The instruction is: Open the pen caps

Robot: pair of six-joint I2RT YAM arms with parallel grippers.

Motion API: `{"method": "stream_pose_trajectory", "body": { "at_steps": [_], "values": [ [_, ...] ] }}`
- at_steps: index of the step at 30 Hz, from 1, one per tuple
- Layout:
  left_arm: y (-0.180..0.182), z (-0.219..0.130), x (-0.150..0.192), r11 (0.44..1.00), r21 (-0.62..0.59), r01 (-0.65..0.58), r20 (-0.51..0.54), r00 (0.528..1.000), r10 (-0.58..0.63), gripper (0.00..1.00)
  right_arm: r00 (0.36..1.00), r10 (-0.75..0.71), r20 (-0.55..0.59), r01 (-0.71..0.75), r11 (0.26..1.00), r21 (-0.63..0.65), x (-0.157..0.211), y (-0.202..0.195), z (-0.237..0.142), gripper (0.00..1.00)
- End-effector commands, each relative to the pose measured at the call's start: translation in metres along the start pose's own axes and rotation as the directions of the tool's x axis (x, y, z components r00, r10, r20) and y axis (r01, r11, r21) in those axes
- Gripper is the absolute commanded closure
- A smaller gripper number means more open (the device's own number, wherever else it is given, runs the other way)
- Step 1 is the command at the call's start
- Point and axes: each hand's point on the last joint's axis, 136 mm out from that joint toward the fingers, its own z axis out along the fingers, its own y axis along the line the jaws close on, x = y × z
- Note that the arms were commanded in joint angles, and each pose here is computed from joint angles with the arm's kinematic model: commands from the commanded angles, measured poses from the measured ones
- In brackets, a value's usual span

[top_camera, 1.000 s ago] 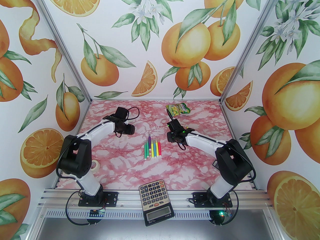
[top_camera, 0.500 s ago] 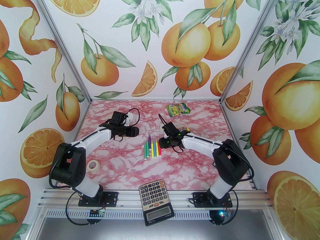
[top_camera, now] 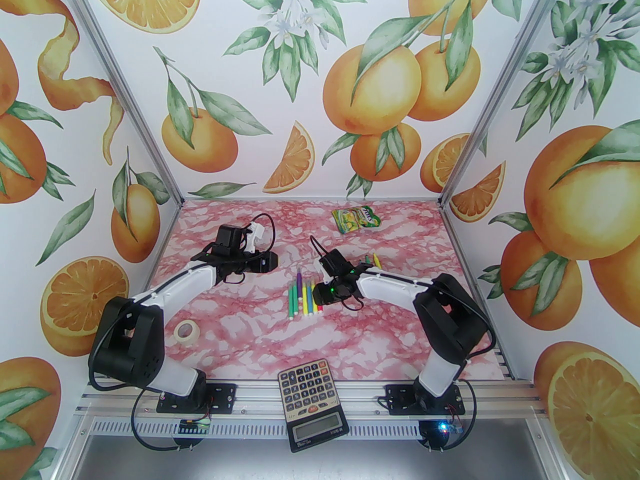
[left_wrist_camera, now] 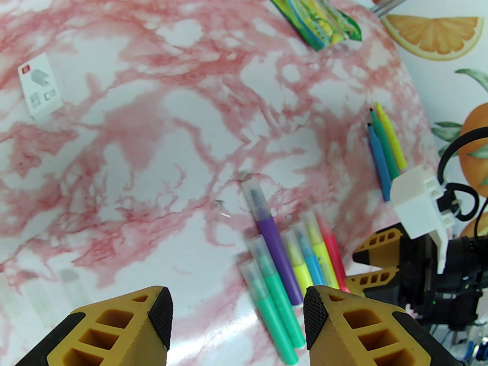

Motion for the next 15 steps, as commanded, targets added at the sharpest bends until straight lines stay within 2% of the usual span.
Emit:
{"method": "stream_pose_trajectory", "body": {
  "at_steps": [1, 15],
  "values": [
    [-0.006, -0.011, -0.010, 0.999, 0.037, -0.006, 0.057, 0.998, 0.004, 0.39, 1.000, -0.005, -0.018, 0.005, 1.000, -0.015, -0.001, 0.007, 0.005, 0.61],
    [0.000, -0.016, -0.006, 0.999, 0.029, 0.018, 0.062, 0.998, -0.020, 0.39, 0.999, -0.003, -0.043, 0.009, 0.989, 0.148, 0.000, -0.017, 0.011, 0.67]
  ]
}}
